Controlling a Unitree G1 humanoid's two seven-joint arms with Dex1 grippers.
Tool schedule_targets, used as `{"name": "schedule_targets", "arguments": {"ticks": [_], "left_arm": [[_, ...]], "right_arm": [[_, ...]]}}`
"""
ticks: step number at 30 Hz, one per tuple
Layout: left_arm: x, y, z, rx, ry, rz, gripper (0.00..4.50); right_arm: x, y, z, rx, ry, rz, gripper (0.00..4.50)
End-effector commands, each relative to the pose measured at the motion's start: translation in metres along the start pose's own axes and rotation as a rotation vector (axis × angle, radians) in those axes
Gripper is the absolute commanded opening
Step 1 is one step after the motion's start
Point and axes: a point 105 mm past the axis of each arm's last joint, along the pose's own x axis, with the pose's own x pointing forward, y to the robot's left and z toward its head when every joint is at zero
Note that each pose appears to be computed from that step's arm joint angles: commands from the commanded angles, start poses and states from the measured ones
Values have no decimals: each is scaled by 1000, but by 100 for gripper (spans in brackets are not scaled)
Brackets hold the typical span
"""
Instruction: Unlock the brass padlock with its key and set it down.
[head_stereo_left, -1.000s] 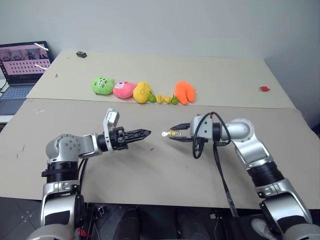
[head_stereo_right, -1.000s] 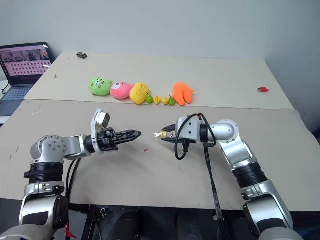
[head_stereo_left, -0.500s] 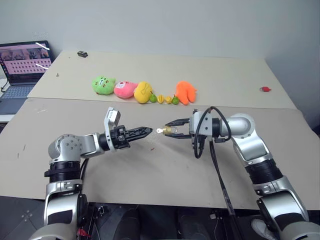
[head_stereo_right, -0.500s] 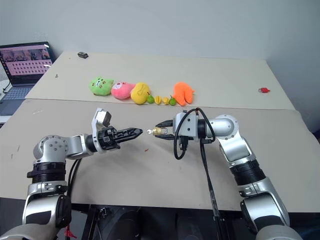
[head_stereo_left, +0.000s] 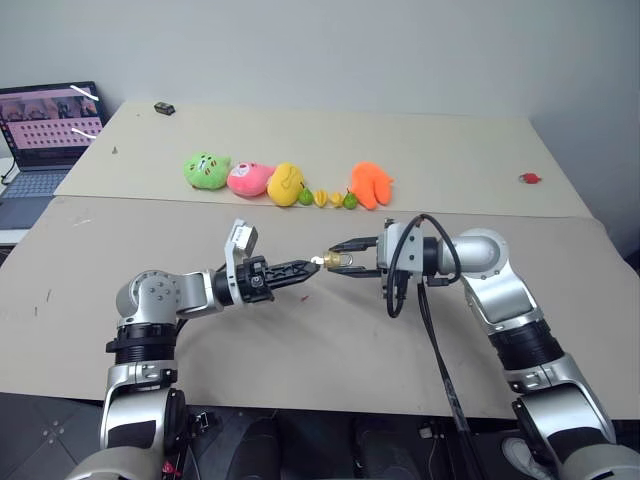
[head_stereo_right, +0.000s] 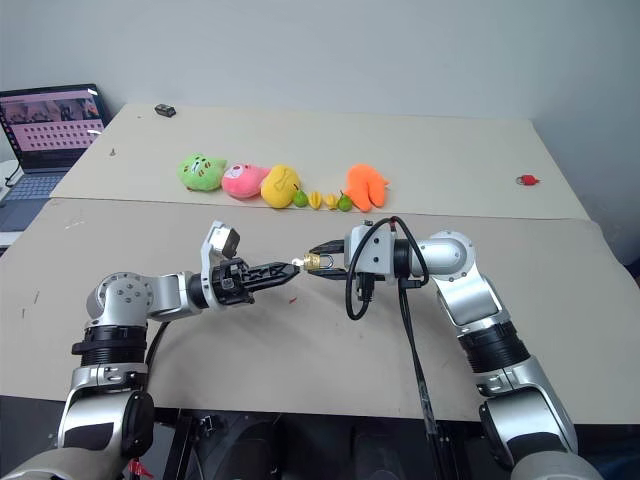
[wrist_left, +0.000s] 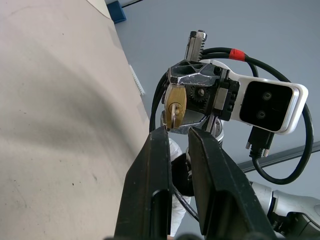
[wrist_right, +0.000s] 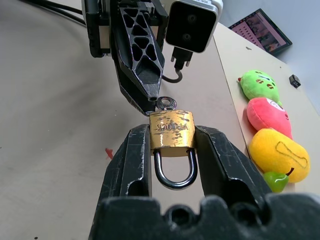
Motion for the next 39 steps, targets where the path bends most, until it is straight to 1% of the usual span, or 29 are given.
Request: {"name": "schedule_targets", "arguments": {"ticks": [1,9,17,23,35,37,38,39], "left_arm": [[2,-5,11,40,-20,-9,68],[-2,4,21,57,-53,28,68],[4,0,16,54,-33,-9,68],[2,-7,10,42,3,-36,68],[3,-2,14,51,-23,-14,68],[4,-2,15,52,-30,-14,17],[4,-2,15,53,-33,-15,3],[5,-1,16,55,-36,-15,3]], "right_arm": [[-3,-6,12,-22,-40,-31,90],[-4,-7,12,-24,-37,-30,90],[-4,-8,13,-27,-37,-29,90],[-4,-8,12,-24,-34,-28,90],[-2,-7,13,-23,-42,-27,90],[-2,-7,13,-23,-43,-28,90],[-2,-7,13,-25,-44,-29,90],[-2,-8,14,-26,-44,-30,90]]}}
